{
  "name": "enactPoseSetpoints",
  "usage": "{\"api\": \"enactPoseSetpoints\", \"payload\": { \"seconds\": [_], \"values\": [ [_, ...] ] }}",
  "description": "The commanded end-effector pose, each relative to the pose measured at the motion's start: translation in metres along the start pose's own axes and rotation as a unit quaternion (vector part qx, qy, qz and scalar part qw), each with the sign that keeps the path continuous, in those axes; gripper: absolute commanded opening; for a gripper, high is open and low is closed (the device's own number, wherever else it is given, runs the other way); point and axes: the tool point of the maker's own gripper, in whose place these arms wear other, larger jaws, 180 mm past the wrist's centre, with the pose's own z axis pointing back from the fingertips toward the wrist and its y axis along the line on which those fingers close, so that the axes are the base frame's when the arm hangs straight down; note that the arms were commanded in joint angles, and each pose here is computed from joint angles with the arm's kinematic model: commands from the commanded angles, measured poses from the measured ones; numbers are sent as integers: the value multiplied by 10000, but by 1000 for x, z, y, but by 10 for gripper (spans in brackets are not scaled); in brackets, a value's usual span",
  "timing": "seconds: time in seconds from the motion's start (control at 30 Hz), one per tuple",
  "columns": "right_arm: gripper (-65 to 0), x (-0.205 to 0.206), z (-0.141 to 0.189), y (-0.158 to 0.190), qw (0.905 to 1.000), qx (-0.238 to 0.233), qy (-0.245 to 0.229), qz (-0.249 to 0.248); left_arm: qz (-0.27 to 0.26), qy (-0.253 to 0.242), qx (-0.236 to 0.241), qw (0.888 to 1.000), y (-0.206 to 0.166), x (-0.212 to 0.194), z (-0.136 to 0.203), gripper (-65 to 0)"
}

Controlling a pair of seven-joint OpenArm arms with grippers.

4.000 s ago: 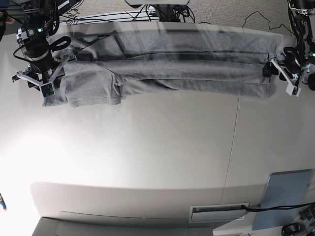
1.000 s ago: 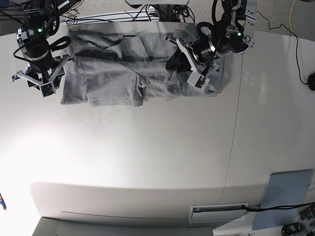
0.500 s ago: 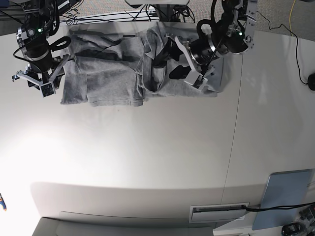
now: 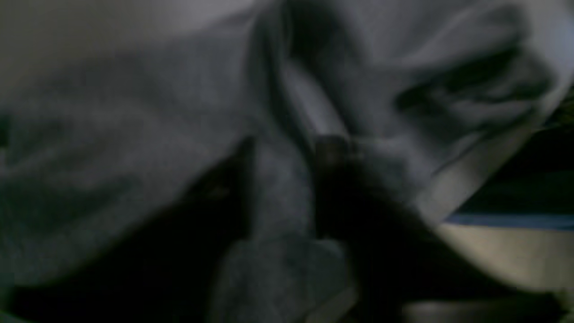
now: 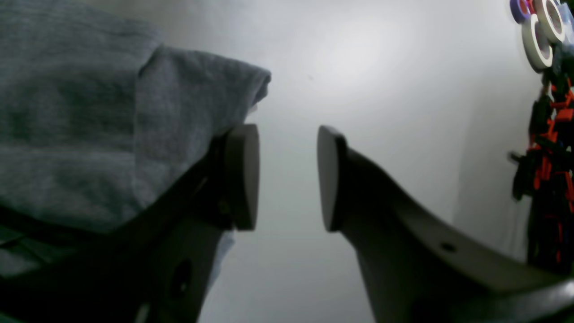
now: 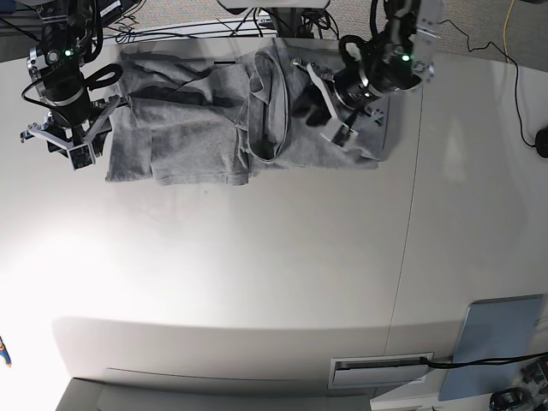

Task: Fold the T-shirt properly
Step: 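Grasp the strip end near the left gripper and fold it toward the right gripper, then press the folded end down with the left gripper and retract the right arm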

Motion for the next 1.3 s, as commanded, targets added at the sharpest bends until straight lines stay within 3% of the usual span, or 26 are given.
{"api": "enactPoseSetpoints", "payload": {
  "seconds": [0.0,0.03,0.27,0.53,0.63,0.8,0.93,1.13,1.27],
  "values": [
    [-431,8,3,-11,9997,-184,-131,77,-67,-214,-135,9997,-8,10,-1,-612],
    [-431,7,3,-12,9997,-208,-124,81,-105,-187,-179,9996,-12,8,-3,-650],
    [-431,7,3,-14,9996,-229,-112,78,-140,-255,-540,9981,-48,10,-13,-650],
    [-431,1,4,-11,9998,-195,-27,95,-552,-822,-1085,9892,-88,45,-22,-650],
    [-431,-1,6,-18,9995,-313,-58,23,-599,-908,-961,9894,-81,56,-23,-634],
    [-431,-12,14,-64,9961,-816,-29,-346,-453,-878,-542,9936,-50,60,-14,-484],
    [-431,-40,13,-87,9945,-623,178,-824,-439,-664,-426,9959,-37,53,-12,-410],
    [-431,-57,11,-95,9923,-456,281,-1120,-547,-667,4,9963,-25,52,-19,-402],
    [-431,-57,11,-95,9923,-455,281,-1119,-618,-484,14,9969,-26,44,-29,-403]
  ]
}}
